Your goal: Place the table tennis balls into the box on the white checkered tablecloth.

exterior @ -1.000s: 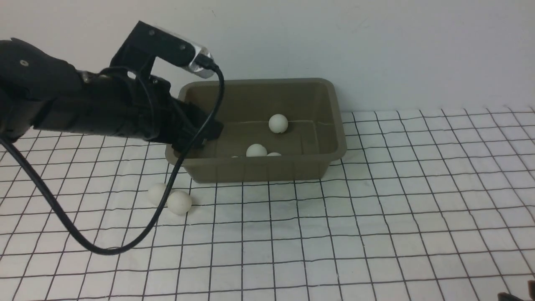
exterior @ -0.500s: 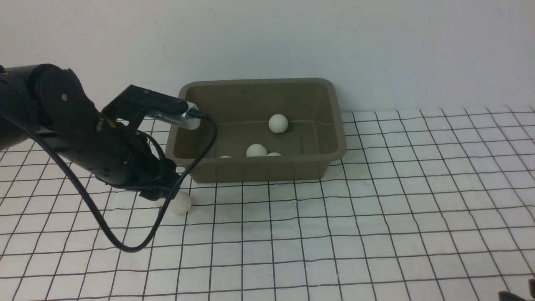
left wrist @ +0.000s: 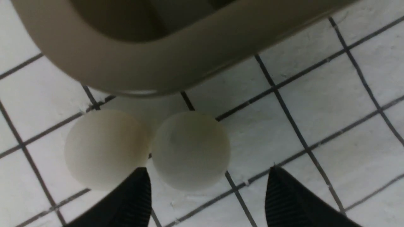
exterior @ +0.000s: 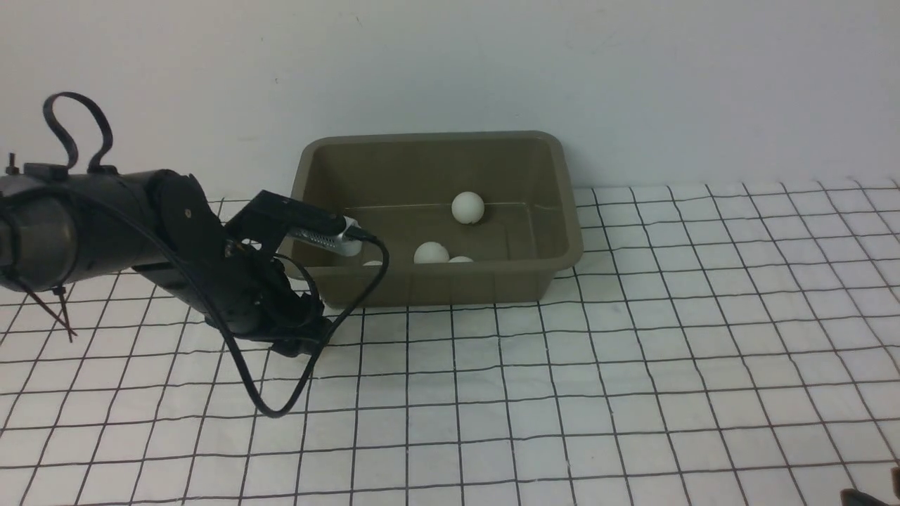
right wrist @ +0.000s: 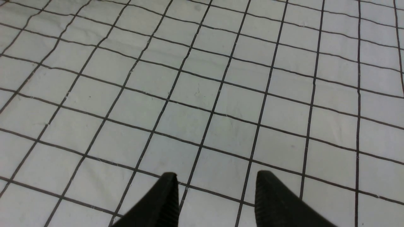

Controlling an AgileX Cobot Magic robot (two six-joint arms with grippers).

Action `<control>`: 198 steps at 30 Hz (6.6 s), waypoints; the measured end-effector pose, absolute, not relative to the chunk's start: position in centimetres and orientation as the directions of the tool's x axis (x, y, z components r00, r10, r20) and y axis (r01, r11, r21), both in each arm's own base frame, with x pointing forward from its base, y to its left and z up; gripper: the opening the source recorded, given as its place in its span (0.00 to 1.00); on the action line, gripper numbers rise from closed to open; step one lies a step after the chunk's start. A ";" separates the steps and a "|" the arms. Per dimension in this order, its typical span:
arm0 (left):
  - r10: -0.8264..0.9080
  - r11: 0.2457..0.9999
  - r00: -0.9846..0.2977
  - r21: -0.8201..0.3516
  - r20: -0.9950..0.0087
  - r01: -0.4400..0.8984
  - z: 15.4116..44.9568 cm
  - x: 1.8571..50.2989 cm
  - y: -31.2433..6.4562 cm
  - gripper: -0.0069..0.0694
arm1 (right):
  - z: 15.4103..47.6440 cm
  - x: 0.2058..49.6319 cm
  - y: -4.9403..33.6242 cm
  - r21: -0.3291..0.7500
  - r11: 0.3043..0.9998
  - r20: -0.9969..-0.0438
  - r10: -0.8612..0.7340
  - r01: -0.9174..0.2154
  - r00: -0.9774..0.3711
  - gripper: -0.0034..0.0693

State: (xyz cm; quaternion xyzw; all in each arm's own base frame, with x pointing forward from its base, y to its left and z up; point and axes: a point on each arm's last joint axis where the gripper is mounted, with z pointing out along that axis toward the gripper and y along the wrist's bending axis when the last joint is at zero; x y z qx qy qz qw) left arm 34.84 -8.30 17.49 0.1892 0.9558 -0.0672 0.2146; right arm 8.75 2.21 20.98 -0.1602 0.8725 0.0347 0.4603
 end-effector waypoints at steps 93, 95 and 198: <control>0.512 0.827 -0.753 0.001 -0.413 0.562 26.7 35.5 -2.8 0.47 | 21.3 8.9 2.2 -0.088 0.949 -0.835 -0.235 -0.302 -0.497 0.48; 0.522 0.809 -0.745 -0.036 -0.417 0.587 25.0 36.3 -3.2 0.47 | 21.3 8.9 2.2 -0.088 0.949 -0.835 -0.235 -0.302 -0.497 0.48; 0.266 0.675 -0.224 0.016 -0.938 0.737 44.5 28.6 -8.6 0.62 | 21.2 8.9 2.2 -0.088 0.949 -0.834 -0.236 -0.302 -0.498 0.48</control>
